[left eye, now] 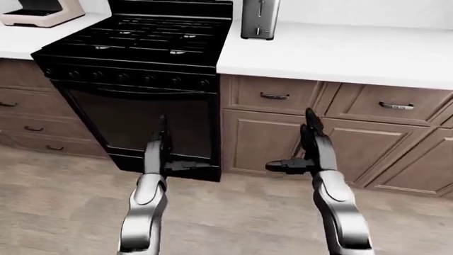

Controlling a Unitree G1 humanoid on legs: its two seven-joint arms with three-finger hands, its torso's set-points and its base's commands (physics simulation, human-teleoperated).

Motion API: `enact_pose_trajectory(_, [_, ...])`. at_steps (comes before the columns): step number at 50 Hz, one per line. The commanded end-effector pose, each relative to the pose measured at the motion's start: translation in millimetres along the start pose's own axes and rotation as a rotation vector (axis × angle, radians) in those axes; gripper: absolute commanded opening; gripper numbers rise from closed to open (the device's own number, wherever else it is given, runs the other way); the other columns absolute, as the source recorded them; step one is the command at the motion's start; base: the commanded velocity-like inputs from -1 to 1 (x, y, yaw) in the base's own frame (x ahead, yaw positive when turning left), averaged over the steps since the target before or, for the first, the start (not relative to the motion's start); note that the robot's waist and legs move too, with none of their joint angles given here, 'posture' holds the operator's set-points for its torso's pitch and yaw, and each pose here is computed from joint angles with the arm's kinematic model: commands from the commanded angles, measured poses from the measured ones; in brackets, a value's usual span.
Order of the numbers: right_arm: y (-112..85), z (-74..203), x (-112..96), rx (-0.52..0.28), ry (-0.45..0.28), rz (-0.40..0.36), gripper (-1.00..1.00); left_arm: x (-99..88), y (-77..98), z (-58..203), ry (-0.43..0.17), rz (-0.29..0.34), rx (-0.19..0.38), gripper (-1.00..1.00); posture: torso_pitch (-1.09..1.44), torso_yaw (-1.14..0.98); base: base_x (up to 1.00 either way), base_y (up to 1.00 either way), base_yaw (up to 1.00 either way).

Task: Push down the lever of the toaster to turn it on.

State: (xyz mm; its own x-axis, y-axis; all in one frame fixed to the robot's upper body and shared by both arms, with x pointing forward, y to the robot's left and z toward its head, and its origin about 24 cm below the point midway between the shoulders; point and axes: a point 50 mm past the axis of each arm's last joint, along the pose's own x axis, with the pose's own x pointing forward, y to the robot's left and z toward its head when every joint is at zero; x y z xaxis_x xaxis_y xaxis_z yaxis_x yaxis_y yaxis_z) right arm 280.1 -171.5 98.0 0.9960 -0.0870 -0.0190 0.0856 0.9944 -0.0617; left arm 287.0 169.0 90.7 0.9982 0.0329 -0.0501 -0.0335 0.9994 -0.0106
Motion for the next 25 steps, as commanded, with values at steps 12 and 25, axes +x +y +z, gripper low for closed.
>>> enact_pose_trajectory(12, [3.7, 111, 15, -0.025, -0.122, 0.025, 1.0, 31.0, -3.0, 99, -0.071, -0.024, -0.017, 1.0, 0.0, 0.0, 0.0, 0.0, 0.0])
enact_pose_trajectory(25, [9.1, 178, 28, -0.032, -0.171, 0.041, 1.0, 43.8, 1.2, 177, -0.137, -0.014, -0.023, 1.0, 0.0, 0.0, 0.05, 0.0, 0.0])
